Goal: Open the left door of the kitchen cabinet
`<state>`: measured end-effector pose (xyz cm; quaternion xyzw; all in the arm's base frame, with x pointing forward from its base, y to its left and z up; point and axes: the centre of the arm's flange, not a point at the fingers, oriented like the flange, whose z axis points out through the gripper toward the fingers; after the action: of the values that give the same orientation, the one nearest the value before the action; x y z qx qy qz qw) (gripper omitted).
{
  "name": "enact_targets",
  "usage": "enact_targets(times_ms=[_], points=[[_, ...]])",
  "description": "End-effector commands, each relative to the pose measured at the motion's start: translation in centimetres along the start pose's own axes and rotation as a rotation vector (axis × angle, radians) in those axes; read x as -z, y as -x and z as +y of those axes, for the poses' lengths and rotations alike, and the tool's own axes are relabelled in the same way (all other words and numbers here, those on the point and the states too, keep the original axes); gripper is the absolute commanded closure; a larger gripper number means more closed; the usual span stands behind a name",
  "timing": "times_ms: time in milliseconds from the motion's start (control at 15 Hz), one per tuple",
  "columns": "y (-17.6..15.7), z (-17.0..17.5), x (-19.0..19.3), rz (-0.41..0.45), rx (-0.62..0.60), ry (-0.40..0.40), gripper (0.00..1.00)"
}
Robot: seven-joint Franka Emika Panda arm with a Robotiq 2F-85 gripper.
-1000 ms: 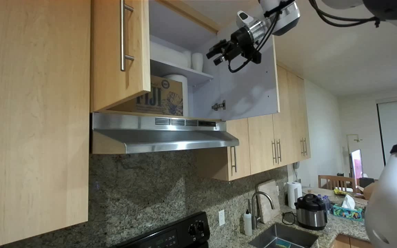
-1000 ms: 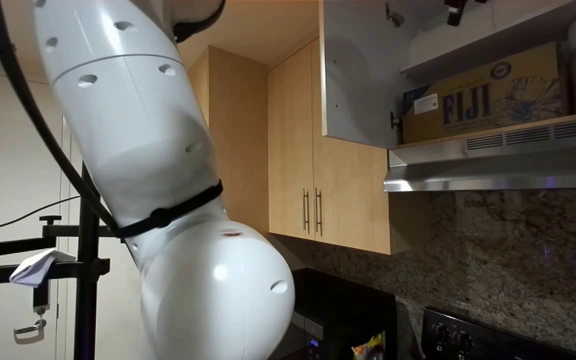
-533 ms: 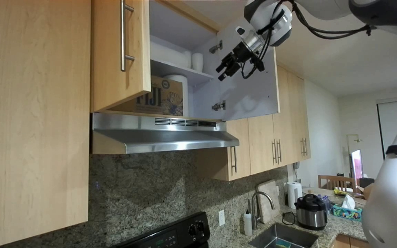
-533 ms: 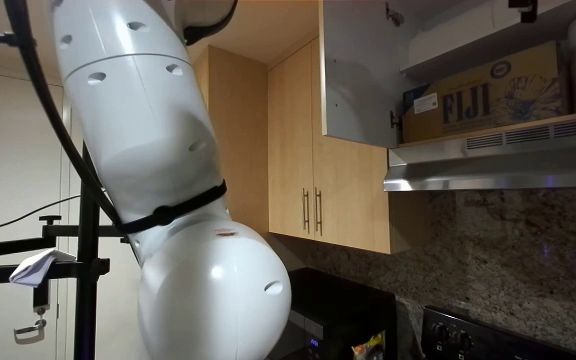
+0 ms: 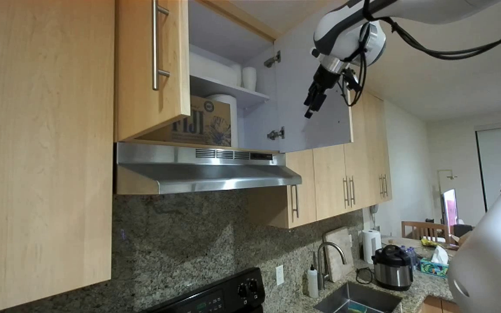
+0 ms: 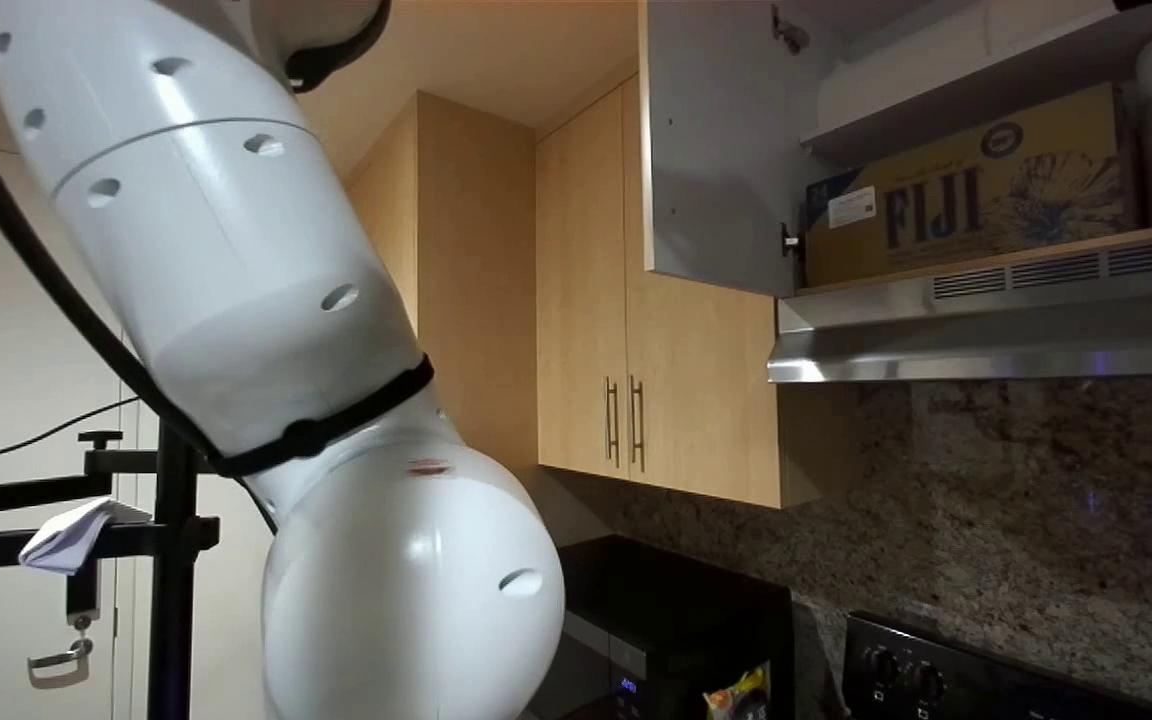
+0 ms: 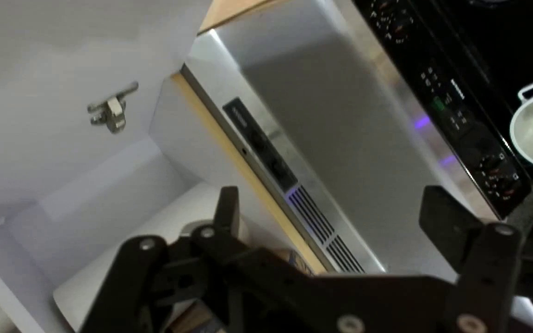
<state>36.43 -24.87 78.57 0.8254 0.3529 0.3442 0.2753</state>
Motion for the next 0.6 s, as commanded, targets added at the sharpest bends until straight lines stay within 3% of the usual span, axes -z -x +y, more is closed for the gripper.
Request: enact_targets(times_ms=[0, 267, 533], points=[[1.9, -3.2, 1.4, -0.182, -0.09, 0.038, 0.0], [1.4, -5.0, 1.5, -0.398, -0.188, 0.044, 0.0], [-1.6, -8.0, 0.8, -0.567, -0.284, -0.098, 0.0]])
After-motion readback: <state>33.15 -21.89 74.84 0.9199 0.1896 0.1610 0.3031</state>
